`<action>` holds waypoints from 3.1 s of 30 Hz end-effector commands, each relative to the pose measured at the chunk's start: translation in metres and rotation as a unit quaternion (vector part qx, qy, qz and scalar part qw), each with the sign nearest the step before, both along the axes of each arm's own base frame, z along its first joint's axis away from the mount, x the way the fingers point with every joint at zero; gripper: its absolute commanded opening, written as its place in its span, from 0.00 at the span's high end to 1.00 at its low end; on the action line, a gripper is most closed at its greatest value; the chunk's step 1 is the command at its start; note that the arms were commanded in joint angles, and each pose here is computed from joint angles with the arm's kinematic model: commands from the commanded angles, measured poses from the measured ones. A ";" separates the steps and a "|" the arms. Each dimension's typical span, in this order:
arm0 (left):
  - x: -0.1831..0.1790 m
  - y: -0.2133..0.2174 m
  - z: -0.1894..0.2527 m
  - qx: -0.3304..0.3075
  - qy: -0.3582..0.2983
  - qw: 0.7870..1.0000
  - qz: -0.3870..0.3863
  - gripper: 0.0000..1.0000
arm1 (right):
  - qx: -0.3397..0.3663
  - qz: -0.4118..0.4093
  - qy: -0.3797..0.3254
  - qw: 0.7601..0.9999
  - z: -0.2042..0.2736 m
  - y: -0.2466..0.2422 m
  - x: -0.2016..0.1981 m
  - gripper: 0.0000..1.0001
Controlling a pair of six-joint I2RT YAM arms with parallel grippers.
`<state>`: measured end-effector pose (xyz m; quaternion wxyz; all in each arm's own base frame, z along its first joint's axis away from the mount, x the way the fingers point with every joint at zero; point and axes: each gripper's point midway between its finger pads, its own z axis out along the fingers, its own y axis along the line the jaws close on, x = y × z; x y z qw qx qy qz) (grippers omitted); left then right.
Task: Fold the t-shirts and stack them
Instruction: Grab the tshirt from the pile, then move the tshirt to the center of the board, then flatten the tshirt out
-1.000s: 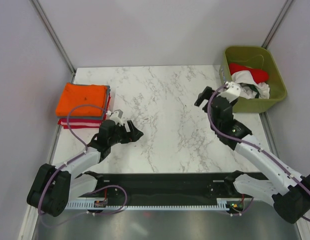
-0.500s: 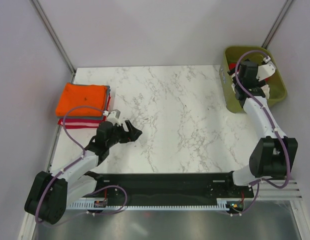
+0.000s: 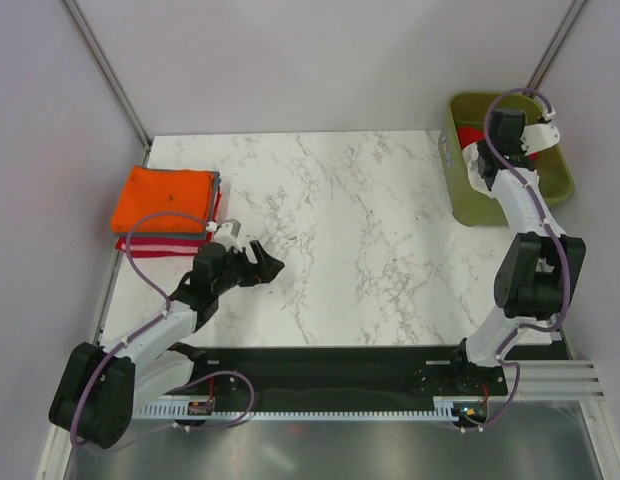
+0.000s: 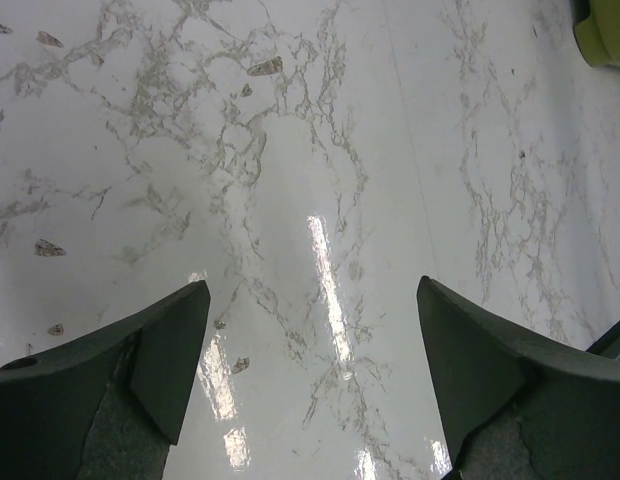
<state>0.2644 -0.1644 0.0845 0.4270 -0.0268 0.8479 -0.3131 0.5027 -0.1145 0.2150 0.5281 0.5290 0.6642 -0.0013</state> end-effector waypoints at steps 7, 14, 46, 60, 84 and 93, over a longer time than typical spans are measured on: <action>0.003 -0.003 0.032 -0.031 -0.065 0.997 0.000 0.09 | -0.112 0.235 -0.262 0.929 0.282 0.152 -0.021 1.00; 0.001 0.004 0.038 -0.028 -0.093 0.995 0.014 0.09 | -0.069 0.374 -0.424 0.822 0.401 0.227 -0.103 1.00; -0.014 -0.022 0.041 -0.048 -0.084 0.992 -0.076 0.03 | -0.021 0.475 0.043 0.878 -0.039 0.215 -0.210 0.02; -0.004 -0.049 0.031 -0.087 -0.005 0.994 -0.061 0.11 | -0.013 0.440 0.094 0.893 -0.096 0.196 -0.238 0.16; 0.079 -0.237 -0.012 -0.052 0.152 0.986 -0.054 0.26 | 0.033 0.505 0.018 0.862 -0.081 0.223 -0.273 0.16; 0.082 -0.252 -0.028 -0.031 0.156 0.985 -0.064 0.91 | 0.031 0.505 0.031 0.862 -0.092 0.221 -0.275 0.14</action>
